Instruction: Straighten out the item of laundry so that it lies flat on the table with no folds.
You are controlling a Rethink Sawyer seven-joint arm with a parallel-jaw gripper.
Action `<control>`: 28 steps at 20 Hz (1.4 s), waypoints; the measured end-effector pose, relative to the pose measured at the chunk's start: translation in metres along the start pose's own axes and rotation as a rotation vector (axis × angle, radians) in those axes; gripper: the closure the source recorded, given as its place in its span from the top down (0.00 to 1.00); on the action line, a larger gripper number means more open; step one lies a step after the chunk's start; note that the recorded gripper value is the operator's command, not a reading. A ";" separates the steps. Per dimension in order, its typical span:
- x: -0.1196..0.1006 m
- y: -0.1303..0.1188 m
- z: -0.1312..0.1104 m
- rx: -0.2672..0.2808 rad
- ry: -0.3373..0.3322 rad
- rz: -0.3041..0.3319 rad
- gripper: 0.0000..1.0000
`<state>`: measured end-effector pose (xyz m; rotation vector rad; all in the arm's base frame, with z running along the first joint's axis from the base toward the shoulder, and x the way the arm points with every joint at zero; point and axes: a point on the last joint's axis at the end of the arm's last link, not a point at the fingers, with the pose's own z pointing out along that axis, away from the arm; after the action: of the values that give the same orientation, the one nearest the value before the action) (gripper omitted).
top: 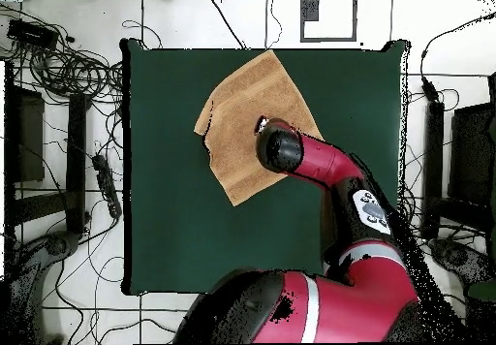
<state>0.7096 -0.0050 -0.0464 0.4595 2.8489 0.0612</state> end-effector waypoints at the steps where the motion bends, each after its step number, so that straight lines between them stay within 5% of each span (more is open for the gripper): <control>1: 0.000 -0.001 0.000 0.000 0.000 -0.002 1.00; 7: 0.003 -0.030 -0.009 0.022 0.002 -0.022 1.00; 15: -0.001 -0.108 -0.037 0.088 -0.011 -0.026 1.00; 20: -0.005 -0.135 -0.059 0.126 -0.021 -0.029 1.00; 28: -0.005 -0.143 -0.090 0.167 -0.028 -0.055 1.00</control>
<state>0.6477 -0.1429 0.0302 0.4111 2.8494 -0.1935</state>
